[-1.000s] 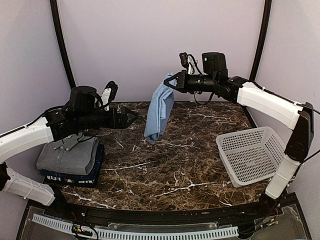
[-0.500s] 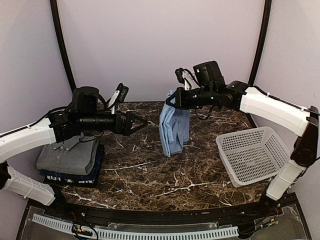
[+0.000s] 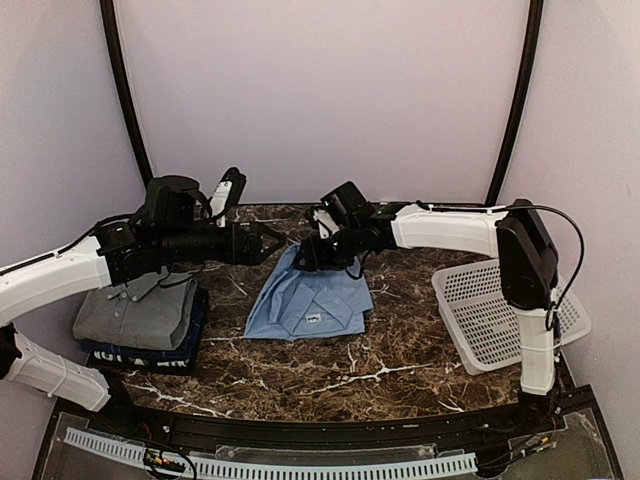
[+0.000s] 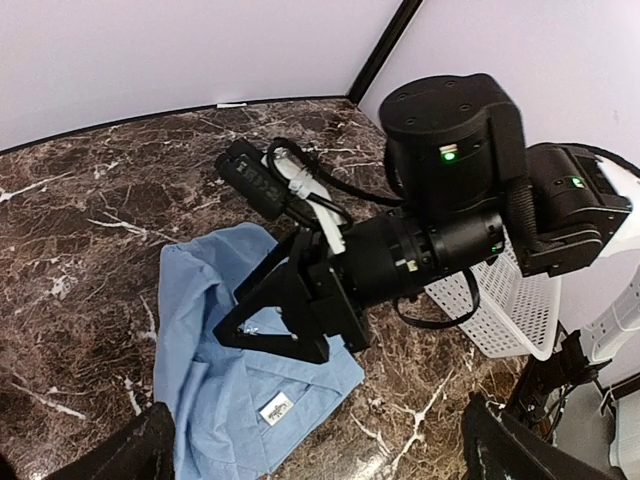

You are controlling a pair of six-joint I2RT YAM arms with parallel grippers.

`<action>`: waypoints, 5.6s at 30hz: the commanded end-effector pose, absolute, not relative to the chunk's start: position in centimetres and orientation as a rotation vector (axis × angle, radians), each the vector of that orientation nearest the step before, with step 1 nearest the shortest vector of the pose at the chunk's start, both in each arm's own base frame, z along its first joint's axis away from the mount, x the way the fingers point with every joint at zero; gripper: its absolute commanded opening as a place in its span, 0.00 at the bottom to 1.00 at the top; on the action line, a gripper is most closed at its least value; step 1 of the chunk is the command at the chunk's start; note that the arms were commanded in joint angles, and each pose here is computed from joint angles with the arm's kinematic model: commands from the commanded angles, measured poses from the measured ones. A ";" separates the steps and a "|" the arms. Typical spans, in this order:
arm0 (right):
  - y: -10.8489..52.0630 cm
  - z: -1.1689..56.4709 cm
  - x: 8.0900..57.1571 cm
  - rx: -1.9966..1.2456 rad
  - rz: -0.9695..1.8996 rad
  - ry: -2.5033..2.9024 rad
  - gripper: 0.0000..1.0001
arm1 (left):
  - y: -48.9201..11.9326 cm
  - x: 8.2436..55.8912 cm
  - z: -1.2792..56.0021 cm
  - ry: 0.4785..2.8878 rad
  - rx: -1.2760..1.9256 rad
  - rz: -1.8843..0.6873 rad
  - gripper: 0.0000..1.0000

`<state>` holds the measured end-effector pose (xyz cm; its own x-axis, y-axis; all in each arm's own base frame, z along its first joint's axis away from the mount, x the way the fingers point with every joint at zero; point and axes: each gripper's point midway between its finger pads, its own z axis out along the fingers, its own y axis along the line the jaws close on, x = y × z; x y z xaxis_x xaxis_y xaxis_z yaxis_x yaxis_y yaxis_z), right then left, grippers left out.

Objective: Fold and stack the long sleeve shirts
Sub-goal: Place the crumpled shirt at the center of the board, then flatten out the crumpled shirt at the center of the board.

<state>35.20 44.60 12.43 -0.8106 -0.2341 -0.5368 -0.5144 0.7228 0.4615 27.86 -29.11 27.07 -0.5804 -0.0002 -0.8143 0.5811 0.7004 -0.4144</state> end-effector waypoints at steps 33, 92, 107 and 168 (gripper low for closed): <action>37.4 7.4 28.6 -0.577 0.572 2.541 0.48 | -31.5 25.4 5.5 2.705 0.435 -0.615 0.68; 40.1 16.6 35.9 -0.442 0.510 2.285 0.51 | -28.0 46.9 15.9 2.315 -0.019 -0.542 0.00; 40.9 7.2 31.7 -0.564 0.450 2.445 0.52 | -25.9 58.5 17.8 2.100 -0.135 -0.512 0.00; 33.9 10.4 37.2 -0.317 0.560 2.429 0.37 | -31.4 38.1 11.2 2.454 0.079 -0.859 0.35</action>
<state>34.33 32.86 11.00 -0.7995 -0.0767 -0.5957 -0.3192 0.8944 0.3133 39.38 -30.77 11.48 -0.8541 -0.1307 -0.5034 0.2069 0.8028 -0.5593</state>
